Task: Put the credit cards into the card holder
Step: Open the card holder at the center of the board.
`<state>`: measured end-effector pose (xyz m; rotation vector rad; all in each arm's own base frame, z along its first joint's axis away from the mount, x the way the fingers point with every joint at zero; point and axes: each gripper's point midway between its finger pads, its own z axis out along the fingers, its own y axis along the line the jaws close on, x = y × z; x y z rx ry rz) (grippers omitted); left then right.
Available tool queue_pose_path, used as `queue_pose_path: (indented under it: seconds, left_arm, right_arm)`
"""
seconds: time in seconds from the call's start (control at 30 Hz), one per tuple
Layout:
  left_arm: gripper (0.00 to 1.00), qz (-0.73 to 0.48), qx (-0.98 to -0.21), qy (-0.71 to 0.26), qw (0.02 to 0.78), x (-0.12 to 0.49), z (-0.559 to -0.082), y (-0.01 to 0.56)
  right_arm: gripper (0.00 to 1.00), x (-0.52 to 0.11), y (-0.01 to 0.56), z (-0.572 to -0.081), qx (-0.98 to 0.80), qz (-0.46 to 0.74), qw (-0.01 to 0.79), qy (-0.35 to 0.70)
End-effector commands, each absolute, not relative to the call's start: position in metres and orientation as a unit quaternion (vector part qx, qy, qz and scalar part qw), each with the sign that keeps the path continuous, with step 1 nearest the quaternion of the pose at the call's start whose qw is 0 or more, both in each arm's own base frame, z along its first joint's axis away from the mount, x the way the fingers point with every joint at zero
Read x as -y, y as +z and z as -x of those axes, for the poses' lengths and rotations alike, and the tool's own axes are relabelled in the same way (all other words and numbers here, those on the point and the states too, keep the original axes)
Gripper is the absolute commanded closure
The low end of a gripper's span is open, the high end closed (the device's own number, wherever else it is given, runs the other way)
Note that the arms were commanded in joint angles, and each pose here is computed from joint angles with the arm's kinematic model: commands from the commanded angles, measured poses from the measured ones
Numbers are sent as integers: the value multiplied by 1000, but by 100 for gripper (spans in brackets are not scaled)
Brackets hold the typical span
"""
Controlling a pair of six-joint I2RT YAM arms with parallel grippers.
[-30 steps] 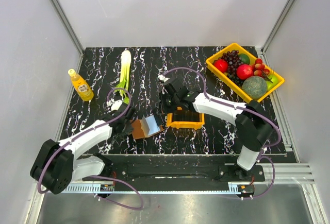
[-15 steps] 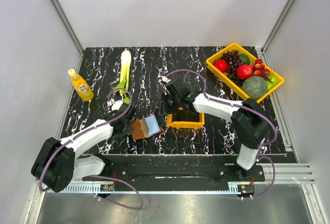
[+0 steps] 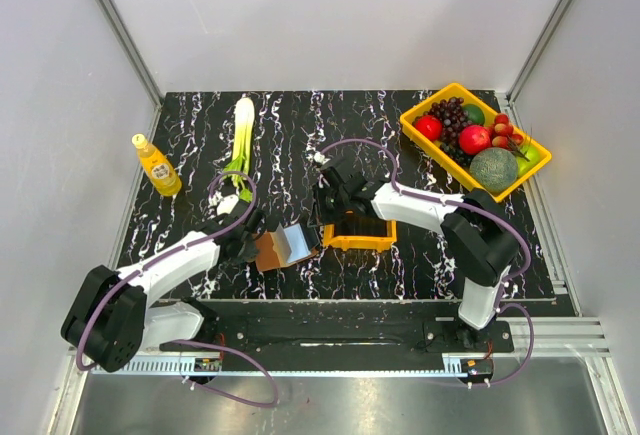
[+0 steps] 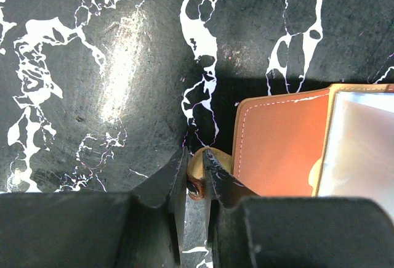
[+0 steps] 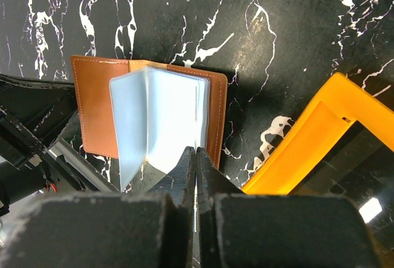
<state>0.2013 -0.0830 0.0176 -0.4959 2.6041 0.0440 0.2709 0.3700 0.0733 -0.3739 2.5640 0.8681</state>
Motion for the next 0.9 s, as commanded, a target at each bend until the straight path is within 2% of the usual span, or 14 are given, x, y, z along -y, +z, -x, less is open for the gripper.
queue_pose_path:
  seconds: [0.0, 0.5, 0.73, 0.87]
  left_arm:
    - [100, 182, -949, 17, 258, 83, -210, 20]
    - [100, 182, -949, 8, 257, 87, -212, 20]
    - [100, 181, -949, 8, 257, 87, -211, 20]
    - [100, 182, -949, 12, 255, 85, -209, 18]
  right_arm:
    - [100, -371, 79, -279, -913, 130, 216, 321]
    - [100, -378, 73, -272, -910, 123, 188, 348]
    - [100, -374, 72, -275, -913, 117, 196, 338]
    - [100, -370, 91, -280, -906, 112, 227, 340]
